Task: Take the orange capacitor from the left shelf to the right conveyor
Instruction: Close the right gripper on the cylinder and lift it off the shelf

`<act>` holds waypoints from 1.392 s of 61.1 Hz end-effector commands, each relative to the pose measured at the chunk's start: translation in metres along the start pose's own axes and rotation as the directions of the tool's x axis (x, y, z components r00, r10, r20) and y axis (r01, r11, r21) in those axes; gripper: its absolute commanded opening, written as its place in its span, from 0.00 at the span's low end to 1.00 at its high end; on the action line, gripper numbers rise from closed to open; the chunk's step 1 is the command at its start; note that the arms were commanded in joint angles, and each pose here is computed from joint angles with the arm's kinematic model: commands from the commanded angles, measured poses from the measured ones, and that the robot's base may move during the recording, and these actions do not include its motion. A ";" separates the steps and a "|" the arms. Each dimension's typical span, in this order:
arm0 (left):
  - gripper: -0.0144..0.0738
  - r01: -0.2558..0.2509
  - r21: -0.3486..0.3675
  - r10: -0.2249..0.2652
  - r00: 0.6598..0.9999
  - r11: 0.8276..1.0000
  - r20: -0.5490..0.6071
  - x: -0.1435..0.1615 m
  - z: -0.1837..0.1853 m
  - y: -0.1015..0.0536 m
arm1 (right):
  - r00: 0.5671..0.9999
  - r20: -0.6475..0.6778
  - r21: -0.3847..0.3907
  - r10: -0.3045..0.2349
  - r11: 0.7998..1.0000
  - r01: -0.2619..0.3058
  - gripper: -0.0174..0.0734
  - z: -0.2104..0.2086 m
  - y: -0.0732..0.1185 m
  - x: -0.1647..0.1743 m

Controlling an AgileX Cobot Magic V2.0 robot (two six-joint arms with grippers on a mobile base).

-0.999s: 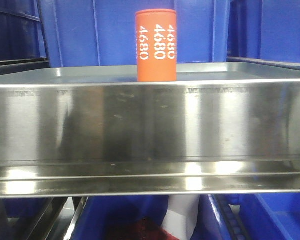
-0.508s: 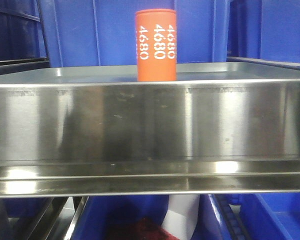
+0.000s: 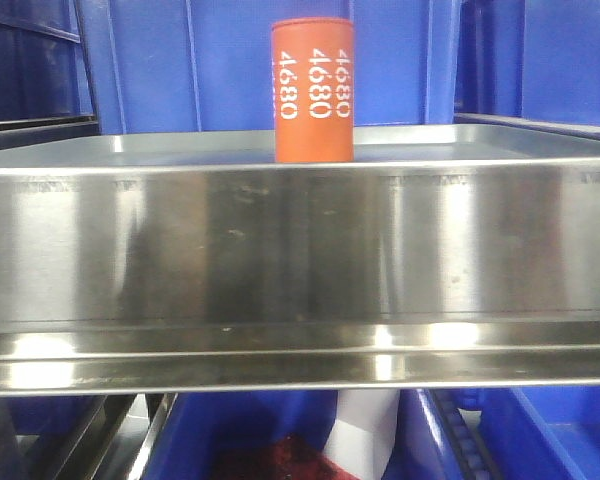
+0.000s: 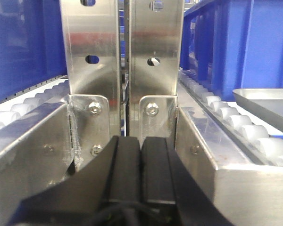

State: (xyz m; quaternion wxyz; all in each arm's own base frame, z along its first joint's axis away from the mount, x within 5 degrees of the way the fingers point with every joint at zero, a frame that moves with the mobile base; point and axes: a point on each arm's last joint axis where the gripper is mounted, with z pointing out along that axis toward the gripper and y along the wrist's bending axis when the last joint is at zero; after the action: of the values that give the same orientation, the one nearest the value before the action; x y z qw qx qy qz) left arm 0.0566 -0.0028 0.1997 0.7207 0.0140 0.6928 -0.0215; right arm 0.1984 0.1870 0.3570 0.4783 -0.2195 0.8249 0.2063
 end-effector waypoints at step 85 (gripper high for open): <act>0.02 0.003 0.002 -0.003 0.998 1.000 0.070 -0.001 0.000 0.000 | 0.987 0.156 0.029 0.045 0.998 -0.051 0.25 -0.075 -0.017 -0.021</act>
State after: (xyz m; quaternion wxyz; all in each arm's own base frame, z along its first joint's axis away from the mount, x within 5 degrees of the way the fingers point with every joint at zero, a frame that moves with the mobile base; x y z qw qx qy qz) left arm 0.0566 -0.0028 0.1997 0.7207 0.0140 0.6928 -0.0215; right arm 0.1843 0.1523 0.3731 0.4700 -0.1781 0.8445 0.1850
